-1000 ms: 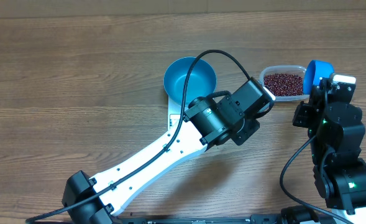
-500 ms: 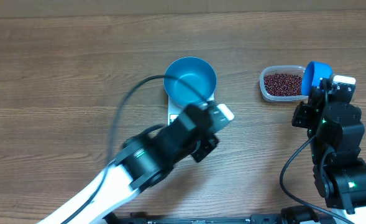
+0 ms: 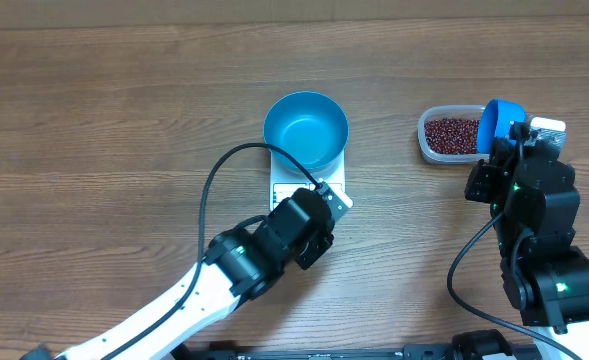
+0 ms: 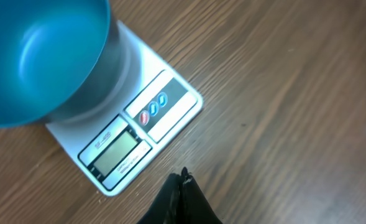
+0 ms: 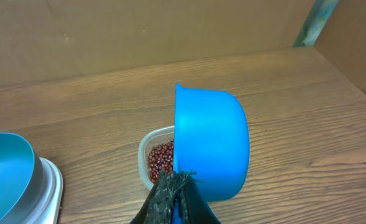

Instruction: Scoop item into bowl and weigh 150g on scale

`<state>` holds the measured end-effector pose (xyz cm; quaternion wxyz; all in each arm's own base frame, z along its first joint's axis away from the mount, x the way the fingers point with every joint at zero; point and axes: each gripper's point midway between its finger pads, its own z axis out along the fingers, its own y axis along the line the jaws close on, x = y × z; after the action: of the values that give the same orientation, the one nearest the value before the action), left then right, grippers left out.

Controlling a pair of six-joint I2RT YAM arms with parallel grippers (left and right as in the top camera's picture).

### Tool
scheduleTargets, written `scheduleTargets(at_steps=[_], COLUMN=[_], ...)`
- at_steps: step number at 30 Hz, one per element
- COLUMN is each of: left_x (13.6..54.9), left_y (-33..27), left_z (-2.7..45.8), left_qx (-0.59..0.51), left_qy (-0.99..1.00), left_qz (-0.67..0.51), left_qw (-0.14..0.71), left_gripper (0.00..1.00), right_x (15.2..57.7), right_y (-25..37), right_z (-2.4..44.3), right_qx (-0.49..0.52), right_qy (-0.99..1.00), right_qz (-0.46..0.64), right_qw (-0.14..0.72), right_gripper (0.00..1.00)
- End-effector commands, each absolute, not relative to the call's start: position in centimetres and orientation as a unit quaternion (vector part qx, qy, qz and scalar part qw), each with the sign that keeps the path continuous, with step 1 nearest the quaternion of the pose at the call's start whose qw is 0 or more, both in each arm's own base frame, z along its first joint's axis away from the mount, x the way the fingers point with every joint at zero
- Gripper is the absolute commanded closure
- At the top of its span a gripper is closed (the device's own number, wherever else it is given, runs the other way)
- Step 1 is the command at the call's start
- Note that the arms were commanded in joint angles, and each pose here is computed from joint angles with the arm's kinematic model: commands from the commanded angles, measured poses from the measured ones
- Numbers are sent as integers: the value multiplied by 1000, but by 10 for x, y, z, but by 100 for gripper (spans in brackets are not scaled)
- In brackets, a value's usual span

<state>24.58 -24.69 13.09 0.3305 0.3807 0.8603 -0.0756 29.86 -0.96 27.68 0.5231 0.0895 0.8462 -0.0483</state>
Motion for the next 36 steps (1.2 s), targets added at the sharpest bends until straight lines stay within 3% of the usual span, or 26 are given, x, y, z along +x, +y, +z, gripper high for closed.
scheduleTargets(at_steps=[1, 8, 36], left_x=[258, 273, 300], left_y=[-239, -252, -244], left_z=[109, 70, 65], left_qx=[352, 353, 324], left_qy=[880, 888, 893], left_qz=[-53, -55, -51], left_qw=[315, 289, 309], left_gripper=[96, 96, 96], right_x=[300, 304, 322], right_y=[-9, -6, 10], right_z=[293, 287, 269], right_qx=[96, 101, 112], right_qy=[837, 841, 855], right_qz=[-40, -27, 22], right_qw=[538, 530, 506], right_gripper=[96, 96, 96])
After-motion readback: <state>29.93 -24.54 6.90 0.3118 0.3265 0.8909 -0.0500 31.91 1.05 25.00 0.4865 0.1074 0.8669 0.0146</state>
